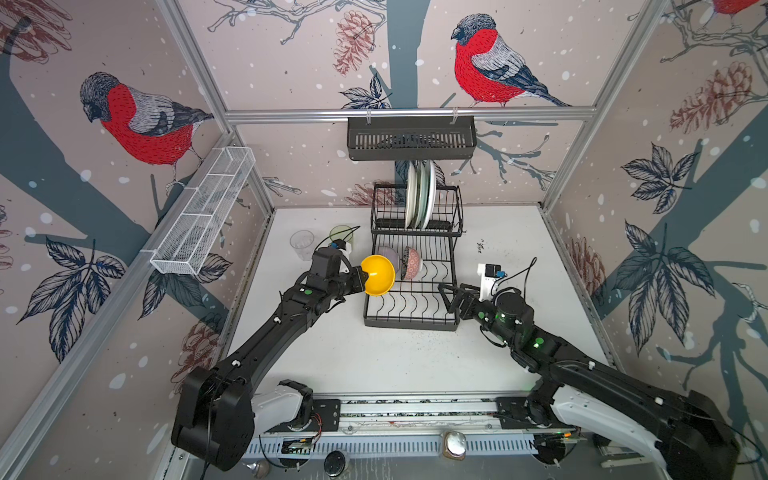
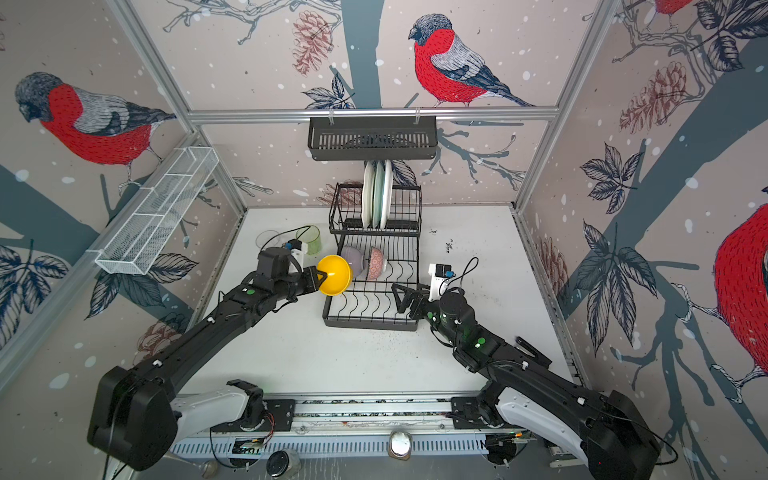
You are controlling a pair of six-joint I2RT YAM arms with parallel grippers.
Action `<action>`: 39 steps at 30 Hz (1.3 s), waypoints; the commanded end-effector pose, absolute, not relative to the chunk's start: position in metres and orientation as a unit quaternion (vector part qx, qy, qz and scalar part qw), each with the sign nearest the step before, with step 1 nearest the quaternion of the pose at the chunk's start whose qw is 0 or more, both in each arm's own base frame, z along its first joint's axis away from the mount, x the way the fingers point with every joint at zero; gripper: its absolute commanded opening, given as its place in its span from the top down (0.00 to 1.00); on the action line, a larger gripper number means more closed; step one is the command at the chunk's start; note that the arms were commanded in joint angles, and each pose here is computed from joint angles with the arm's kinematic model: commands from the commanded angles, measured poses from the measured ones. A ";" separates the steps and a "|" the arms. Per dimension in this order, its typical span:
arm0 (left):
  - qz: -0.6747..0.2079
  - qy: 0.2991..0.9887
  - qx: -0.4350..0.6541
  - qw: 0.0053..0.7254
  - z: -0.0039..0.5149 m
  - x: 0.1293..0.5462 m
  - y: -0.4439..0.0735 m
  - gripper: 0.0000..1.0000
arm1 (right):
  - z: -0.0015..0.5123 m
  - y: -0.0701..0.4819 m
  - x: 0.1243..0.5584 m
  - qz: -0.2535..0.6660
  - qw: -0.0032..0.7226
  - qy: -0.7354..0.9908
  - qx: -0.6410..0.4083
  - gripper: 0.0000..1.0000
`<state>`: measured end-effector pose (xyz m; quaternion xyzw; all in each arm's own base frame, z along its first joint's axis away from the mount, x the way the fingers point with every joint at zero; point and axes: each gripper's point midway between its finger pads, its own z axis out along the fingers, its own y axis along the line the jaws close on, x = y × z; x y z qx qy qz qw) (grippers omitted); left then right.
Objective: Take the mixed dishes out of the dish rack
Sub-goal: 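Open the right gripper and withdraw while the left arm carries the bowl away, then lower the yellow bowl onto the table near the glasses and release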
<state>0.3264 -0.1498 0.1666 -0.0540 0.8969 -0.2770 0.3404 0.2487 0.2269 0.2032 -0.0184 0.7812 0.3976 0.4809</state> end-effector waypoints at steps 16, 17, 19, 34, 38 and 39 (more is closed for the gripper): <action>-0.054 0.916 -0.232 0.324 0.120 0.332 0.008 1.00 | 0.210 0.233 0.250 0.378 0.468 0.797 -0.055 0.01; -0.039 0.915 -0.237 0.323 0.119 0.332 0.016 1.00 | 0.208 0.233 0.250 0.376 0.468 0.798 -0.056 0.00; -0.028 0.912 -0.260 0.316 0.113 0.333 0.032 1.00 | 0.206 0.233 0.250 0.373 0.466 0.800 -0.062 0.01; -0.004 0.917 -0.310 0.252 0.075 0.340 0.066 1.00 | 0.197 0.230 0.250 0.382 0.446 0.806 -0.070 0.00; -0.012 0.921 -0.311 0.232 0.065 0.343 0.062 1.00 | 0.193 0.231 0.245 0.389 0.434 0.809 -0.074 0.01; -0.013 0.922 -0.312 0.230 0.063 0.343 0.062 1.00 | 0.192 0.230 0.245 0.389 0.433 0.810 -0.073 0.00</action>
